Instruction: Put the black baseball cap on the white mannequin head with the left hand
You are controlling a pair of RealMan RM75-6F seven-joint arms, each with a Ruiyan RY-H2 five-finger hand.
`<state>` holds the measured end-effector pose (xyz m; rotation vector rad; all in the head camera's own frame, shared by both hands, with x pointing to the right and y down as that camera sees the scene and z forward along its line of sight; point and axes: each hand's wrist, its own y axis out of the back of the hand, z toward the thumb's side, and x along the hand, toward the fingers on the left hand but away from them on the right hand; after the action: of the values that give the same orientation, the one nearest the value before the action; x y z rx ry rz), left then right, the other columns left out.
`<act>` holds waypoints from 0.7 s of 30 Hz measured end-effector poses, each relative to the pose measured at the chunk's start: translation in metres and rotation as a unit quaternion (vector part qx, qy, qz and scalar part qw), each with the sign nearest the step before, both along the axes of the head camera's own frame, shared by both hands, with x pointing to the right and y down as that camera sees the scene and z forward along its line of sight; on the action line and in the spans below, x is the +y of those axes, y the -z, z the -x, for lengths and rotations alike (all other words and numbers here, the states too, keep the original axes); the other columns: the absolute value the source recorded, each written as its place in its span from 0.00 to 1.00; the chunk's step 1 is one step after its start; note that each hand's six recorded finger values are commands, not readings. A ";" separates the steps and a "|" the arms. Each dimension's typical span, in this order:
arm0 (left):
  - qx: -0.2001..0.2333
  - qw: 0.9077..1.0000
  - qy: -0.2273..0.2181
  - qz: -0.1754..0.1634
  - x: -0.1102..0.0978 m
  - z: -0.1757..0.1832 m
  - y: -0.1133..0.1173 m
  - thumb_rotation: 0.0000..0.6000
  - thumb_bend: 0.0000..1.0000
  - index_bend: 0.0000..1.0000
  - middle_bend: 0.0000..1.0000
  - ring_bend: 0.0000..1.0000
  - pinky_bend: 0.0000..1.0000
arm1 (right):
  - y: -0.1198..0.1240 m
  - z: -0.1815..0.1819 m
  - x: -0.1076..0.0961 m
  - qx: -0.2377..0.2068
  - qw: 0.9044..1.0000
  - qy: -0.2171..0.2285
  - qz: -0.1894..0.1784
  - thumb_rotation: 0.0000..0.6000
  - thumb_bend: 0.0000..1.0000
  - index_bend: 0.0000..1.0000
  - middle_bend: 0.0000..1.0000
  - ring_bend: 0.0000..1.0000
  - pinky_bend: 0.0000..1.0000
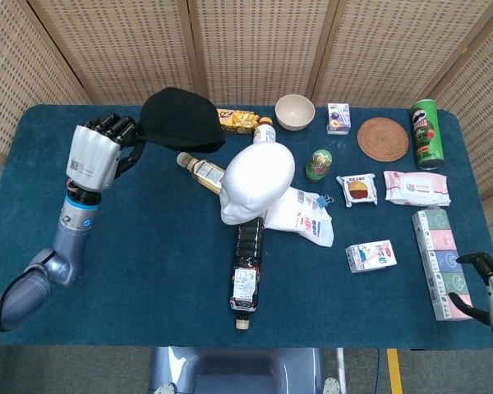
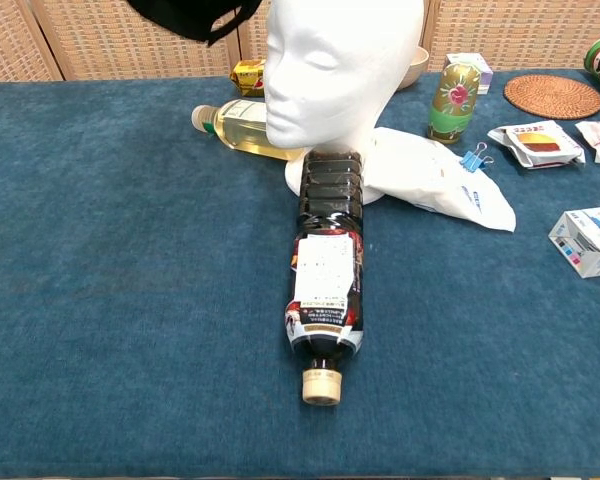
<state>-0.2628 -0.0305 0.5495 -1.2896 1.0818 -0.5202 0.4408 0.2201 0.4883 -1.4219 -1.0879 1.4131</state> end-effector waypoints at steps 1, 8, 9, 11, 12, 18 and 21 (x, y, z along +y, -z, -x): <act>0.004 1.000 -0.003 -0.004 -0.002 -0.005 0.002 1.00 0.45 0.83 0.59 0.55 0.78 | 0.000 0.000 0.000 0.000 1.000 0.000 0.000 1.00 0.15 0.38 0.40 0.44 0.45; 0.038 0.999 -0.024 -0.017 -0.012 -0.040 0.014 1.00 0.44 0.83 0.59 0.55 0.78 | 0.001 -0.002 -0.001 0.002 1.000 -0.002 0.000 1.00 0.15 0.38 0.40 0.44 0.45; 0.047 0.998 -0.029 -0.018 -0.014 -0.047 0.015 1.00 0.44 0.83 0.59 0.55 0.78 | 0.001 -0.002 -0.001 0.003 1.000 -0.003 0.000 1.00 0.15 0.38 0.41 0.44 0.45; 0.061 0.997 -0.035 -0.017 -0.015 -0.058 0.017 1.00 0.44 0.83 0.59 0.55 0.78 | 0.001 -0.002 0.000 0.003 1.000 -0.004 0.000 1.00 0.15 0.38 0.41 0.44 0.45; 0.070 0.997 -0.040 -0.017 -0.016 -0.065 0.018 1.00 0.44 0.83 0.59 0.55 0.78 | 0.002 -0.002 0.000 0.004 1.000 -0.005 0.000 1.00 0.15 0.38 0.41 0.44 0.45; 0.101 0.992 -0.065 -0.024 -0.018 -0.100 0.025 1.00 0.44 0.83 0.59 0.55 0.78 | 0.003 -0.004 0.001 0.007 1.000 -0.011 0.002 1.00 0.15 0.38 0.41 0.44 0.45; 0.121 0.989 -0.080 -0.023 -0.020 -0.122 0.029 1.00 0.44 0.83 0.59 0.55 0.78 | 0.002 -0.004 0.000 0.009 1.000 -0.012 0.004 1.00 0.15 0.38 0.41 0.44 0.45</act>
<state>-0.1407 -0.0503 0.5206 -1.4099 1.1698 -0.2211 0.4451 0.2201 0.4863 -1.4032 -1.0929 1.4457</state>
